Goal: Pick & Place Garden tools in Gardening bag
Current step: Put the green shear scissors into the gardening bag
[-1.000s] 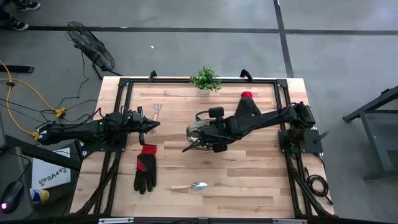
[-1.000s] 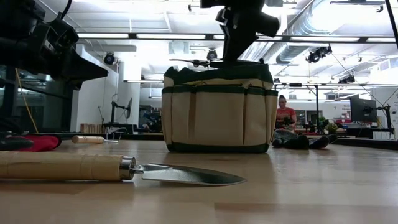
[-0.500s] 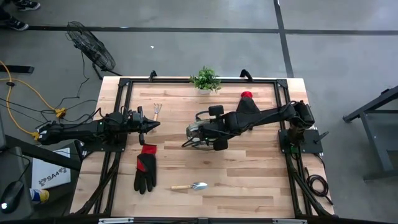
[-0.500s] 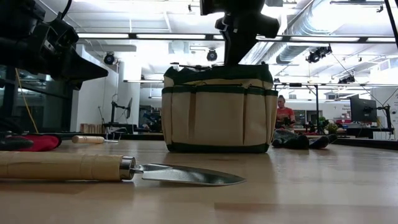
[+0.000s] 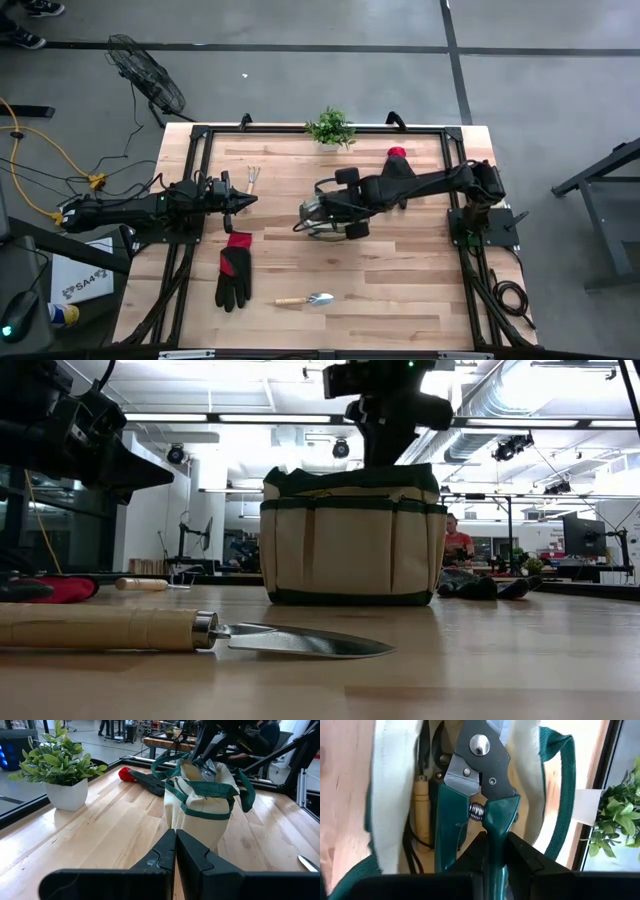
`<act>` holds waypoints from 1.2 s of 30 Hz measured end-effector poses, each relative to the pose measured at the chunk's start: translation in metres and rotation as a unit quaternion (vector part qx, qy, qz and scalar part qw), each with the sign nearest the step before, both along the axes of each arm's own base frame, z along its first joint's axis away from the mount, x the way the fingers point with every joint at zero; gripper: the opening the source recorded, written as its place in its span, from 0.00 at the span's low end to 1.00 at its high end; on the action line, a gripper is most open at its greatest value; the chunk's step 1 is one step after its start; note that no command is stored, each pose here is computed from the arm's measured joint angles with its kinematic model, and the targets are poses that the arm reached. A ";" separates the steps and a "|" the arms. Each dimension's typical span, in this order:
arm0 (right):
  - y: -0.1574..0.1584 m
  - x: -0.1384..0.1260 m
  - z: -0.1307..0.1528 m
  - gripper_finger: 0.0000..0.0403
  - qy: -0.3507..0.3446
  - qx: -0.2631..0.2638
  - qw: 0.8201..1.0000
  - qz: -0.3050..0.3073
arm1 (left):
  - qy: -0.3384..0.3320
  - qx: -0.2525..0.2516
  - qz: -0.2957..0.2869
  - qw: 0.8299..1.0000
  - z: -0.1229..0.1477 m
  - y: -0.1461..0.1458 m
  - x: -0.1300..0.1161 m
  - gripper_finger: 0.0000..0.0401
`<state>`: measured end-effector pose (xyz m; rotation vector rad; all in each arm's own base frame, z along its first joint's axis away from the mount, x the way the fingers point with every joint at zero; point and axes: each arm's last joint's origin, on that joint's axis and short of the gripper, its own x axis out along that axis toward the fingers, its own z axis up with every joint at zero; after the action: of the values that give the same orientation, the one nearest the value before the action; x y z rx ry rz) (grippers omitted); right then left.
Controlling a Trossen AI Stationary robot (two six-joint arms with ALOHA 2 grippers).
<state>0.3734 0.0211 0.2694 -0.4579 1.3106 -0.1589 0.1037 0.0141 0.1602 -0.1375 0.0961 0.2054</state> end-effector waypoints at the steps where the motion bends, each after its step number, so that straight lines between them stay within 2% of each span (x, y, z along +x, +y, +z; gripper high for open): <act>1: -0.001 0.000 -0.001 0.08 0.000 0.002 1.000 -0.001 | 0.000 0.000 0.000 1.000 0.000 0.000 0.000 0.03; 18: -0.005 0.001 -0.030 0.08 -0.008 0.019 1.000 -0.008 | 0.000 0.000 0.000 1.000 0.000 0.000 0.000 0.03; 28: -0.014 0.004 -0.030 0.08 -0.022 0.038 0.999 -0.013 | 0.000 0.000 0.000 1.000 0.000 0.000 0.000 0.03; 36: -0.014 0.000 -0.051 0.08 -0.014 0.046 0.999 -0.014 | 0.000 0.000 0.000 1.000 0.000 0.000 0.000 0.03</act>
<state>0.3730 0.0073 0.2186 -0.3588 1.2910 -0.1271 0.1037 0.0141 0.1602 -0.1371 0.0962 0.2054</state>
